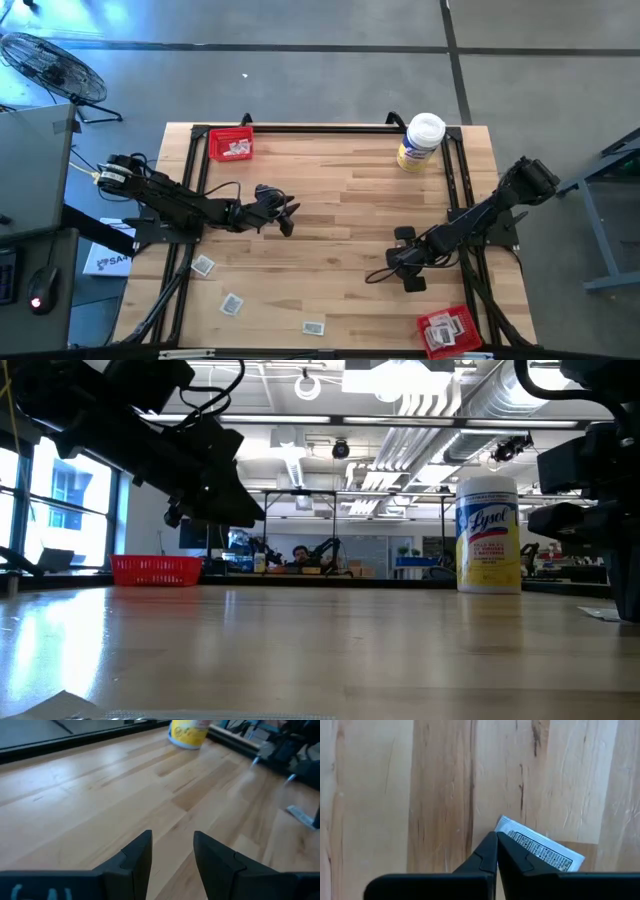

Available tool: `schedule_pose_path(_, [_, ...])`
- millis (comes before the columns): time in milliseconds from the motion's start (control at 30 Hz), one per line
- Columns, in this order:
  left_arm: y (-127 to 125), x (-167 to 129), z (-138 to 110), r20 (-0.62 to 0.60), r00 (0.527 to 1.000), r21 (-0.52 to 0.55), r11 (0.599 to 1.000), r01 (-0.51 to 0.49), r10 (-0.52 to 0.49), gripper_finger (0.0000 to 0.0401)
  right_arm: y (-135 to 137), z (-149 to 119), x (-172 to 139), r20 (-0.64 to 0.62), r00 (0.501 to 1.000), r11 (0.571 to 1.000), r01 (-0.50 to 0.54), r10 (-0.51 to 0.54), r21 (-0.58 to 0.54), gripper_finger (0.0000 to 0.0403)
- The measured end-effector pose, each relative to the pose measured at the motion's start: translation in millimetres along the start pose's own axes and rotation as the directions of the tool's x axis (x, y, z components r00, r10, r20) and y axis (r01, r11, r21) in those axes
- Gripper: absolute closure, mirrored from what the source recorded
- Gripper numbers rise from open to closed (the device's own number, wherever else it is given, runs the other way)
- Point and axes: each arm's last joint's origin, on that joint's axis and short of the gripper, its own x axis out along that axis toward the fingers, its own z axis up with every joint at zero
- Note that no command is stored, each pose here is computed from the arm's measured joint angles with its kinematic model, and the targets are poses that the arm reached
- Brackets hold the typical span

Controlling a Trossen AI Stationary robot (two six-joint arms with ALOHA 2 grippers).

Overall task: Pick & Place First Aid Supplies
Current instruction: Put the white and orange ointment pack into the top red bin

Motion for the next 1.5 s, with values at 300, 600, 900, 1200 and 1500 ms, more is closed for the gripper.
schedule_pose_path(300, [-1, 0, 1, -0.001, 1.000, 0.013, 1.000, 0.013, -0.013, 0.0258, 3, 17, -26, 0.132, 0.991, 0.998, -0.022, 0.013, 0.062, 0.0401])
schedule_pose_path(600, [-1, 0, 0, -0.005, 1.000, 0.013, 1.000, 0.018, -0.018, 0.0258, 3, 13, -33, 0.099, 0.993, 0.996, -0.068, 0.063, 0.050, 0.0383])
schedule_pose_path(900, [-1, 0, 0, -0.005, 1.000, 0.012, 1.000, 0.018, -0.018, 0.0258, -3, -2, -20, 0.052, 0.998, 0.999, -0.034, 0.035, -0.013, 0.0288])
schedule_pose_path(1200, [-1, 0, 0, -0.003, 1.000, 0.012, 1.000, 0.014, -0.014, 0.0258, -5, -7, -11, 0.098, 0.994, 0.997, -0.043, 0.049, -0.068, 0.0293])
schedule_pose_path(1500, [0, 0, 1, -0.001, 1.000, 0.012, 1.000, 0.009, -0.009, 0.0258, -2, 3, -17, 0.138, 0.989, 0.997, -0.037, 0.046, -0.070, 0.0322])
